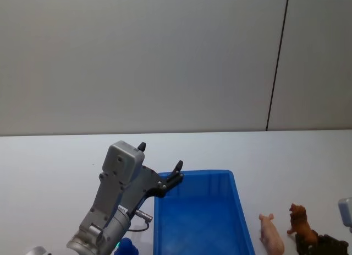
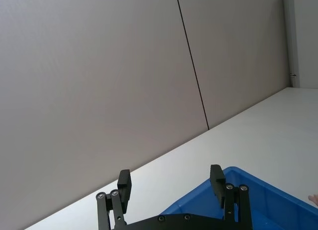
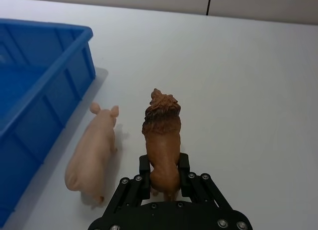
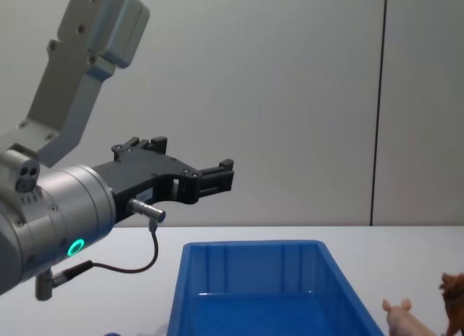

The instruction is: Pick up the two dolls from the table and place them into the box.

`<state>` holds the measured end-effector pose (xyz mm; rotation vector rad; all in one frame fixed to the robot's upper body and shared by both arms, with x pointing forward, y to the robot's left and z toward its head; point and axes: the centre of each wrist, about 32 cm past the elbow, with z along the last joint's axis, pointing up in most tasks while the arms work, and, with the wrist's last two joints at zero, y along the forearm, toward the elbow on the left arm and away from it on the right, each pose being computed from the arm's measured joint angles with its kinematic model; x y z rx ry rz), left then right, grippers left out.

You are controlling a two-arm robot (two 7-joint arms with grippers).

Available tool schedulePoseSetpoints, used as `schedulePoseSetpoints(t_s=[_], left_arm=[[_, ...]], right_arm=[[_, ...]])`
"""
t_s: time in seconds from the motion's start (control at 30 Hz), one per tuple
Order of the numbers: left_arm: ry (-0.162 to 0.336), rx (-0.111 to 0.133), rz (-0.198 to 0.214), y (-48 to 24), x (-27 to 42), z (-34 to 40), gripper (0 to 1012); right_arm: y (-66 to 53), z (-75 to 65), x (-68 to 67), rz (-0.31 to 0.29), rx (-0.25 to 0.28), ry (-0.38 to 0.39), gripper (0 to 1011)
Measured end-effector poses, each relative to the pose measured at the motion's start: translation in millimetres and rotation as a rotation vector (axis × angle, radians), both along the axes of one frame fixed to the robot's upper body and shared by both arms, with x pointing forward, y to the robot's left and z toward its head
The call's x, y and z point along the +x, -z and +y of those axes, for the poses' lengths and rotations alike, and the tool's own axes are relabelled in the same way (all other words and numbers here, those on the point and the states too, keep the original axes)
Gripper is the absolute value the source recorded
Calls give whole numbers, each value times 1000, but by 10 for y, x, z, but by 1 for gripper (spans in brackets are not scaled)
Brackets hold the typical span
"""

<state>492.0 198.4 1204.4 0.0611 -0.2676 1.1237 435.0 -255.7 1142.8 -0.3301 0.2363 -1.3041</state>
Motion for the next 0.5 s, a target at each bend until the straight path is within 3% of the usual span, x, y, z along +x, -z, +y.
schedulePoseSetpoints(t_s=[0.5], left_arm=[[0,0,0,0,0,0,1001]], right_arm=[[-288,95,32,-151,12,-89,311]])
